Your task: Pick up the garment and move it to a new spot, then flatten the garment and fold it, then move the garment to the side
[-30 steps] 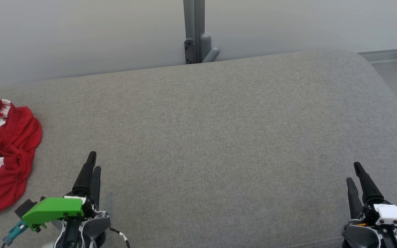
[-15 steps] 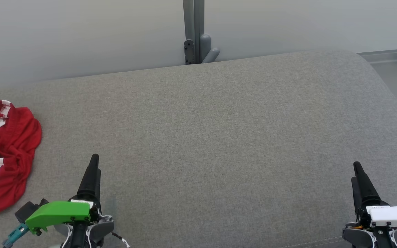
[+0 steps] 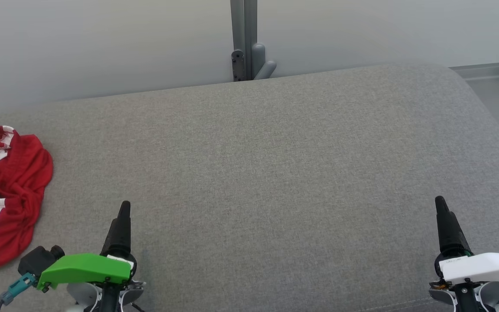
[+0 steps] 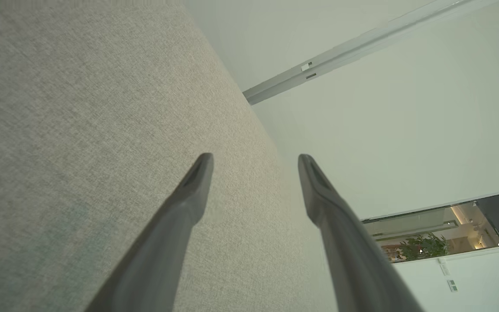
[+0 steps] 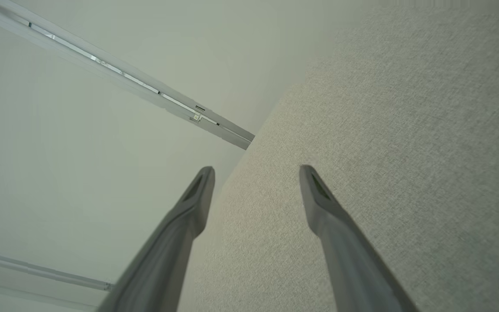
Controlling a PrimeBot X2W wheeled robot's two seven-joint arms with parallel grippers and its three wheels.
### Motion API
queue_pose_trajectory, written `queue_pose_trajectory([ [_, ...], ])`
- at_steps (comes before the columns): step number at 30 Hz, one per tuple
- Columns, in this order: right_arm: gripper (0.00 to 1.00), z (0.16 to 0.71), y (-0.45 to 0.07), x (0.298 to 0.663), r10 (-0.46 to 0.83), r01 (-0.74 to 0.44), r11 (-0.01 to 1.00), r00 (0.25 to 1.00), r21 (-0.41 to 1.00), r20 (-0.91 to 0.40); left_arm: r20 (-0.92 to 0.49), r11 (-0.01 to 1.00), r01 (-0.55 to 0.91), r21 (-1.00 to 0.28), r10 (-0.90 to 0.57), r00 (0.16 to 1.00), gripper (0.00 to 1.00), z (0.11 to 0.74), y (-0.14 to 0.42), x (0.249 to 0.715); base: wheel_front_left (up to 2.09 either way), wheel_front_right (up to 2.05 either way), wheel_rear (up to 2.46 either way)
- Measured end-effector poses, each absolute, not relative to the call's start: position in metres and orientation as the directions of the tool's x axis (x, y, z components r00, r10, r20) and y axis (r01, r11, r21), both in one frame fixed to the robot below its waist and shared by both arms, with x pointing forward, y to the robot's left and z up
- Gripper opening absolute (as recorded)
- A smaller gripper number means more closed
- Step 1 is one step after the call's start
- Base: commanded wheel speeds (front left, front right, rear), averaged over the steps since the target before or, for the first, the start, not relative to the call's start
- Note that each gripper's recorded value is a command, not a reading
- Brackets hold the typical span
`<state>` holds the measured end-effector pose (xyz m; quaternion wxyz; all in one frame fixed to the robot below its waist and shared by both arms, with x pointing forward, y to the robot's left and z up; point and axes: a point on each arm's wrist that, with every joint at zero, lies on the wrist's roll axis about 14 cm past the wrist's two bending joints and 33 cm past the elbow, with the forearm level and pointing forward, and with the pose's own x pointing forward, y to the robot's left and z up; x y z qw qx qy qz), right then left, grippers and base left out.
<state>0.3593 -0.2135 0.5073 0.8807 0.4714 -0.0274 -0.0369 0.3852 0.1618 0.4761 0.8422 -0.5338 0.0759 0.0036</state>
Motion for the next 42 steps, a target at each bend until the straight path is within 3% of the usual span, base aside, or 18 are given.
queue_pose_trajectory([
  [6,1.00,0.512,-0.210,0.360,-0.068,0.023,0.674,0.997,0.738,0.031,-0.146,0.597,-0.073,-0.799,-0.075,0.986,1.00,0.473,0.165,0.383,0.00,0.00,0.00],
  [17,1.00,0.514,-0.200,0.361,-0.025,-0.006,0.813,0.999,0.583,0.046,-0.158,0.750,-0.064,-0.658,-0.054,0.986,1.00,0.466,0.169,0.374,0.00,0.00,0.00],
  [42,1.00,0.508,-0.187,0.356,0.030,-0.043,0.949,0.998,0.313,0.048,-0.126,0.914,-0.036,-0.404,-0.017,0.992,1.00,0.462,0.180,0.362,0.00,0.00,0.00],
])
